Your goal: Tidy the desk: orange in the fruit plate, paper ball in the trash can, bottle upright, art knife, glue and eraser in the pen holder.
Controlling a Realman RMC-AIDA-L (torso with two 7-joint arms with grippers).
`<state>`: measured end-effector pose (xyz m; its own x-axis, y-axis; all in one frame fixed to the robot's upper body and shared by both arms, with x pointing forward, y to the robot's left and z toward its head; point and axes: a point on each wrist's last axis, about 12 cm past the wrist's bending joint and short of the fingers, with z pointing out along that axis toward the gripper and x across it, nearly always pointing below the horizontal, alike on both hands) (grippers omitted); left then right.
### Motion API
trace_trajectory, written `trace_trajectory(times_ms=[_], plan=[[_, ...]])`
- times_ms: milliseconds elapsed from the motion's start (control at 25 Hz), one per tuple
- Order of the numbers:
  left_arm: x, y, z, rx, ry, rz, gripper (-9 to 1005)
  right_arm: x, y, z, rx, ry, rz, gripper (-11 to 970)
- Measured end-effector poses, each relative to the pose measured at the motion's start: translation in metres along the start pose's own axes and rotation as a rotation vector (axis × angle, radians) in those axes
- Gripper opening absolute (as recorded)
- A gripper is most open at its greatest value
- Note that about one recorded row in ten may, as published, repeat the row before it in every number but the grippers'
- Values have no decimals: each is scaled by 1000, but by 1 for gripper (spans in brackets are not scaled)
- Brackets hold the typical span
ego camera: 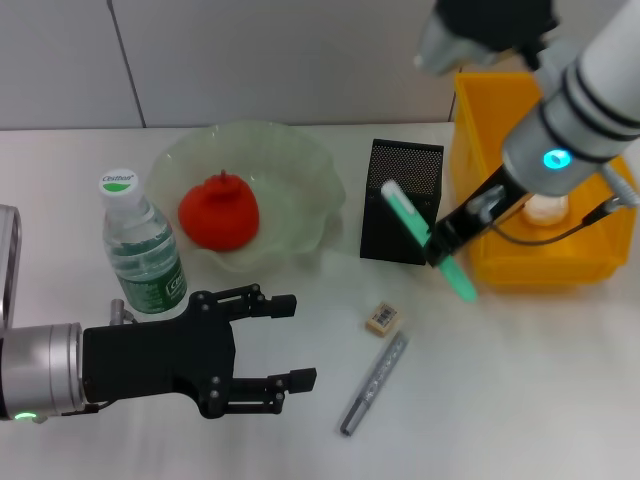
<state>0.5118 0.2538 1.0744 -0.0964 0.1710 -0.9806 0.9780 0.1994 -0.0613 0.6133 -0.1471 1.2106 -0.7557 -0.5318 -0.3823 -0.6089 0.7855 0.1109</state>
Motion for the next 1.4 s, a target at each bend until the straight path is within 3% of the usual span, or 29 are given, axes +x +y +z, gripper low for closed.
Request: trace_trajectory(times_ms=[200, 320, 360, 440, 480, 520, 720, 920, 1400], plan=[[1, 0, -1, -9, -2, -7, 810, 11, -10, -26, -110, -215, 3, 181], [1, 0, -2, -19, -10, -10, 810, 31, -31, -41, -226, -439, 11, 181], [1, 0, -3, -24, -15, -11, 810, 31, -31, -41, -226, -439, 11, 181], [2, -1, -4, -33, -24, -10, 810, 49, -52, -38, -274, -597, 17, 181], [2, -1, -4, -33, -24, -10, 810, 49, -52, -38, -274, -597, 17, 181], [2, -2, -4, -38, -27, -10, 810, 61, -65, -31, -281, -685, 23, 181], [3, -2, -5, -43, -33, -11, 810, 81, -88, -8, -277, -879, -20, 180], [3, -4, -5, -43, -41, -3, 810, 89, -95, 16, -239, -983, -50, 180], [4, -5, -5, -41, -42, 6, 810, 77, -89, 59, -159, -975, -73, 181]])
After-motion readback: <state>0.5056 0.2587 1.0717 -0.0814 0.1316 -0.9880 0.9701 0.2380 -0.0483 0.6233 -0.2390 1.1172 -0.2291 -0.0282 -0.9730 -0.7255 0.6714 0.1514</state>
